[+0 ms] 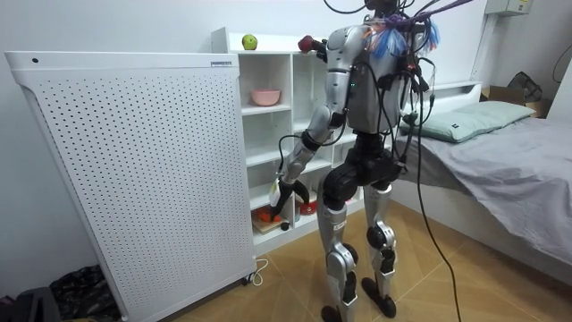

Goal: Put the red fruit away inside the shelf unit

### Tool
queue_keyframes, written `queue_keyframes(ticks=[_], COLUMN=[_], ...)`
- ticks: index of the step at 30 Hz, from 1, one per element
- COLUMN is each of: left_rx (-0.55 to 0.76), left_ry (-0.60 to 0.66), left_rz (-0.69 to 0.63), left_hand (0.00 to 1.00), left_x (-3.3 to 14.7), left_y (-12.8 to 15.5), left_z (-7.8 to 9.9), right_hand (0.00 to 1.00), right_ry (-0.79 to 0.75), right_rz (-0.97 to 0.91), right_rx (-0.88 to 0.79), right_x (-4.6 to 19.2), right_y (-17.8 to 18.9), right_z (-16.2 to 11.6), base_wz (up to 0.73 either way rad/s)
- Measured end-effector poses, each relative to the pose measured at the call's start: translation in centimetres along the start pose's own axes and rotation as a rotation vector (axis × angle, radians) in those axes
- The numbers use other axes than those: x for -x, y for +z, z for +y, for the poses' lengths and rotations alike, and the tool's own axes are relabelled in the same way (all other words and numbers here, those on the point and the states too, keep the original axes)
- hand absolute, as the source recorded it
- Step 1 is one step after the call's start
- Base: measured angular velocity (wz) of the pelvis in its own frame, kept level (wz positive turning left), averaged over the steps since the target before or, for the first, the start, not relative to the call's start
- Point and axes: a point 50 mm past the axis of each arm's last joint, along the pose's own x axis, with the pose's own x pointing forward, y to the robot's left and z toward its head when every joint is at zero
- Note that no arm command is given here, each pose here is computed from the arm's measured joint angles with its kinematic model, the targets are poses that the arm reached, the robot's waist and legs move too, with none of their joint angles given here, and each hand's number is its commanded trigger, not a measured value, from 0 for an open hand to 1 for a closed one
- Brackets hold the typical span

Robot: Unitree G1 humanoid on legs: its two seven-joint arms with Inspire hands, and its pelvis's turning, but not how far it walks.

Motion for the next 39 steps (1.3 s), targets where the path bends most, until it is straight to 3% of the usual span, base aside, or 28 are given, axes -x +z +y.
queue_keyframes(ticks=[8, 16, 23, 28, 33, 39], left_rx=[0.036, 0.057, 0.106, 0.188, 0.268, 0.339], left_ry=[-0.017, -0.031, -0.031, -0.033, -0.015, 0.041], left_rz=[-0.006, -0.002, 0.032, 0.064, 0.058, 0.033], left_hand=[0.0, 0.0, 0.0, 0.0, 0.0, 0.0], left_x=[0.0, 0.0, -0.2, -0.5, -1.1, -1.1], left_y=[0.2, 0.0, -0.8, -0.9, 0.7, 1.0], left_z=[-0.9, -1.4, -2.2, -2.5, -2.2, -2.0], right_hand=[1.0, 1.0, 1.0, 1.0, 1.0, 1.0], right_ry=[-0.068, -0.185, -0.345, -0.463, -0.559, -0.65], right_rz=[0.335, 0.449, 0.604, 0.617, 0.579, 0.596], right_rx=[-0.268, -0.487, -0.534, -0.682, -0.855, -0.932], right_x=[6.0, 8.2, 11.1, 11.6, 9.9, 10.1], right_y=[-7.0, -10.3, -14.4, -16.2, -17.4, -18.6], right_z=[-0.4, -1.1, -2.9, -3.3, -3.1, -3.4], base_wz=[-0.03, -0.07, 0.0, -0.01, -0.04, 0.15])
